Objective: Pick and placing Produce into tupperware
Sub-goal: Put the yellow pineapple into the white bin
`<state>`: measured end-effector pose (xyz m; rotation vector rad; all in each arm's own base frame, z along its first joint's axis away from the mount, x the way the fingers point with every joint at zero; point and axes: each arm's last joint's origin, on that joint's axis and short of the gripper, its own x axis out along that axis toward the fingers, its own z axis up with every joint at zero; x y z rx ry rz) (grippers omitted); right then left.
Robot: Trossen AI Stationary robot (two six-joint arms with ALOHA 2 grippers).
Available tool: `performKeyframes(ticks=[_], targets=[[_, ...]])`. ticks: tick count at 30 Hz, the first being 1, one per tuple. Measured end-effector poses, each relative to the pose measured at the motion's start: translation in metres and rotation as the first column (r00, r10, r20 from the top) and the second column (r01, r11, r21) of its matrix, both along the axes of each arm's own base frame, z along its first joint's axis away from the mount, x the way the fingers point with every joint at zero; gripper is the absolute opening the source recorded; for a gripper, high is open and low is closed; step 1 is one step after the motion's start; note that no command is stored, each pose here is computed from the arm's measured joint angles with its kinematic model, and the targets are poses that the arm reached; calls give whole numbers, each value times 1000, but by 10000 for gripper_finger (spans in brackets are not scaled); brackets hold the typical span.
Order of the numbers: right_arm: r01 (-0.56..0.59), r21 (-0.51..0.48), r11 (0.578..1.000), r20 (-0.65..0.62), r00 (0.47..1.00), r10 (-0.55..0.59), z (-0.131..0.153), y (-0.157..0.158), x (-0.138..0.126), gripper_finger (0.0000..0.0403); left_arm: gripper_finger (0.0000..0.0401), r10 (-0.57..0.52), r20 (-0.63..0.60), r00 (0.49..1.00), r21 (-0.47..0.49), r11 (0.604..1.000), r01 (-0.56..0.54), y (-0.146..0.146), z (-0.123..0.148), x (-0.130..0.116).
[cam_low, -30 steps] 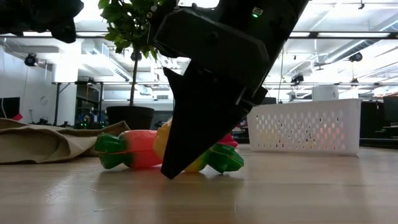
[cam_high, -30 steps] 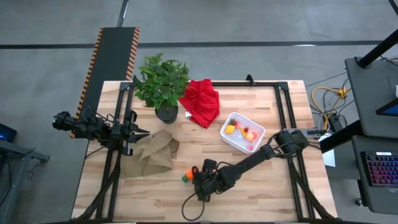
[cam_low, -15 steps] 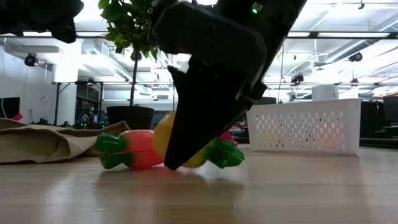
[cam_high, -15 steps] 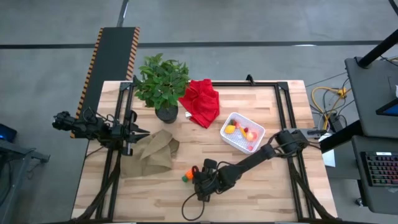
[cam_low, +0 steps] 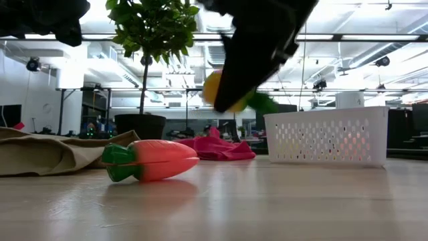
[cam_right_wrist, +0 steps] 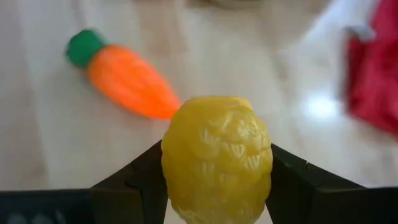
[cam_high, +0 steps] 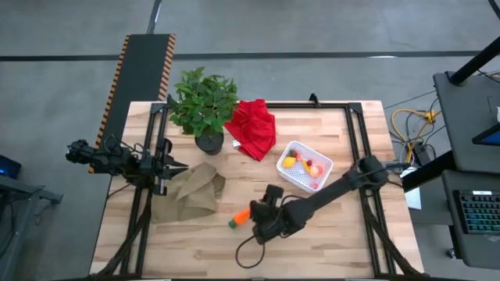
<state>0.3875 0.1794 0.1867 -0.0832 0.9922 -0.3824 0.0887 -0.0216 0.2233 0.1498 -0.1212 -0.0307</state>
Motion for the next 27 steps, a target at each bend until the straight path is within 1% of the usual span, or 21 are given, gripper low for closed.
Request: performKeyframes(ticks=[2, 5, 9, 12, 15, 17, 22, 27], targets=[[24, -44, 999, 12, 1000, -23, 14, -7, -9, 196, 15, 0, -1, 1000, 0, 1000, 0, 0, 0, 0], [68, -81, 994, 53, 997, -64, 34, -17, -24, 192, 15, -1, -2, 1000, 1, 1000, 1, 0, 0, 0], [84, -67, 994, 108, 991, -77, 58, -32, -52, 190, 15, -2, -2, 1000, 1, 1000, 2, 0, 0, 0], [42, -55, 998, 157, 987, -33, 67, -39, -74, 189, 15, -3, -2, 1000, 1, 1000, 3, 0, 0, 0], [-23, -39, 999, 205, 978, 31, 72, -49, -98, 189, 15, -3, -1, 1000, 1, 1000, 3, 0, 0, 0], [-17, -14, 1000, 237, 971, 20, 72, -59, -117, 189, 15, -2, -1, 1000, 1, 1000, 2, 0, 0, 0], [96, 60, 994, 303, 947, -110, 64, -93, -161, 189, 15, -2, -1, 1000, 1, 1000, 2, 0, 0, 0], [211, 121, 970, 316, 918, -239, 43, -121, -192, 189, 15, -2, -1, 1000, 1, 1000, 2, 0, 0, 0]])
